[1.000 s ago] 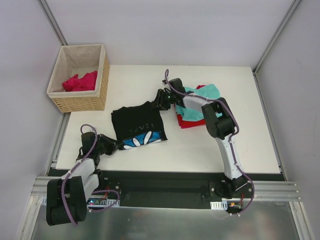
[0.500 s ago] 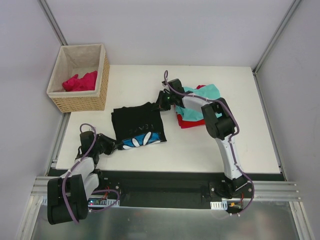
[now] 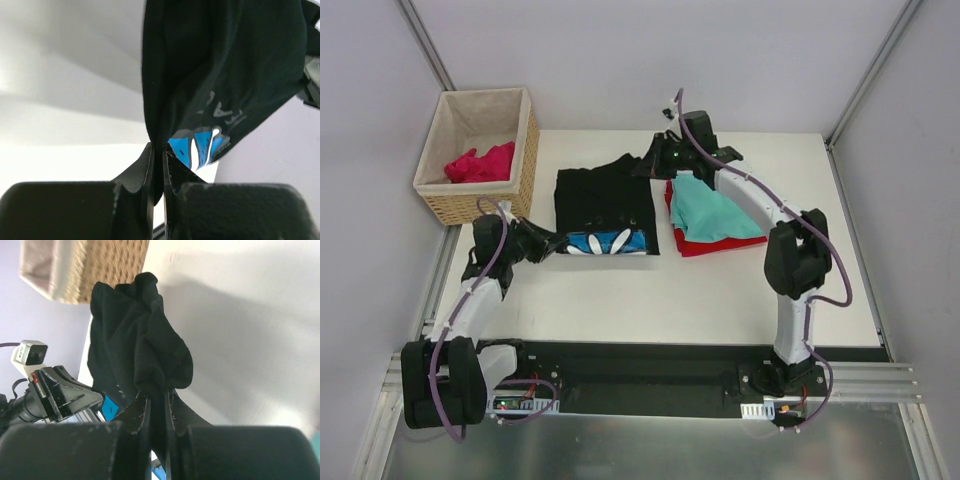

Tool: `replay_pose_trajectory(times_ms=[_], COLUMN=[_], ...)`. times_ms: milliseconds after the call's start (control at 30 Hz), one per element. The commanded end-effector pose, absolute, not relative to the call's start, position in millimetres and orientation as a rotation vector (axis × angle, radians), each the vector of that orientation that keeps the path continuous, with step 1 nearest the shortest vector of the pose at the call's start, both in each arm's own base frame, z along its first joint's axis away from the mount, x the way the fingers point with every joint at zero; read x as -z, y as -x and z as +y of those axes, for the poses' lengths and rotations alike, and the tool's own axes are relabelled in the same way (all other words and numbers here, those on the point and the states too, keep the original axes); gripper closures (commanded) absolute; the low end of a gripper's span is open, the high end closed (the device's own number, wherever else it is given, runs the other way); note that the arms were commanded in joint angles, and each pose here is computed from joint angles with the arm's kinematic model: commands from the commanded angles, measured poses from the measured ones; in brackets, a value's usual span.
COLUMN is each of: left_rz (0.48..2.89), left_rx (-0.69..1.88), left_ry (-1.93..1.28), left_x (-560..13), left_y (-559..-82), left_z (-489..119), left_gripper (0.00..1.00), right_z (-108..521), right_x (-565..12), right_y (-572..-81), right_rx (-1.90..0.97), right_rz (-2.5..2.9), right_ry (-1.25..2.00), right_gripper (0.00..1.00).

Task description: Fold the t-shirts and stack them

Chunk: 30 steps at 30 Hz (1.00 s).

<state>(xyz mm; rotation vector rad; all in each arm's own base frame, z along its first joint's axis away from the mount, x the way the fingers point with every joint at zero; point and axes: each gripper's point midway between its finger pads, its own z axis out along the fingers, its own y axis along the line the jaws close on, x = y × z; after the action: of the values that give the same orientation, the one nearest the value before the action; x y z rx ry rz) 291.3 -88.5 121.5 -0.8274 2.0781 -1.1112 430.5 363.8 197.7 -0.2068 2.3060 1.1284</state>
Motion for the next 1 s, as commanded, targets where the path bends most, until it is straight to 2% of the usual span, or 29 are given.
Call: replay_pose_trajectory(times_ms=[0, 167, 400, 733, 967], left_rz=[2.061, 2.089, 2.128, 2.179, 2.230], left_rx=[1.171, 1.218, 1.281, 1.375, 1.422], left_ry=[0.687, 0.573, 0.460, 0.303, 0.215], left_x=[-163.3, -185.2, -195.5, -203.7, -195.8], left_y=[-311.9, -332.5, -354.9, -373.9, -365.9], left_z=[-120.1, -170.5, -235.4, -324.7, -371.6], left_gripper=[1.00, 1.00, 1.00, 1.00, 1.00], right_z=[322.2, 270.3, 200.6, 151.4, 120.7], right_x=[-260.5, -286.8, -291.2, -272.3, -268.3], right_y=[-435.9, -442.5, -459.4, -489.8, -514.9], right_rx=[-1.092, -1.062, -1.014, -0.998, -1.003], right_rz=[2.180, 2.131, 2.110, 2.110, 2.099], right_ry=[0.158, 0.070, -0.068, -0.237, -0.323], right_gripper=[0.99, 0.99, 0.99, 0.99, 0.99])
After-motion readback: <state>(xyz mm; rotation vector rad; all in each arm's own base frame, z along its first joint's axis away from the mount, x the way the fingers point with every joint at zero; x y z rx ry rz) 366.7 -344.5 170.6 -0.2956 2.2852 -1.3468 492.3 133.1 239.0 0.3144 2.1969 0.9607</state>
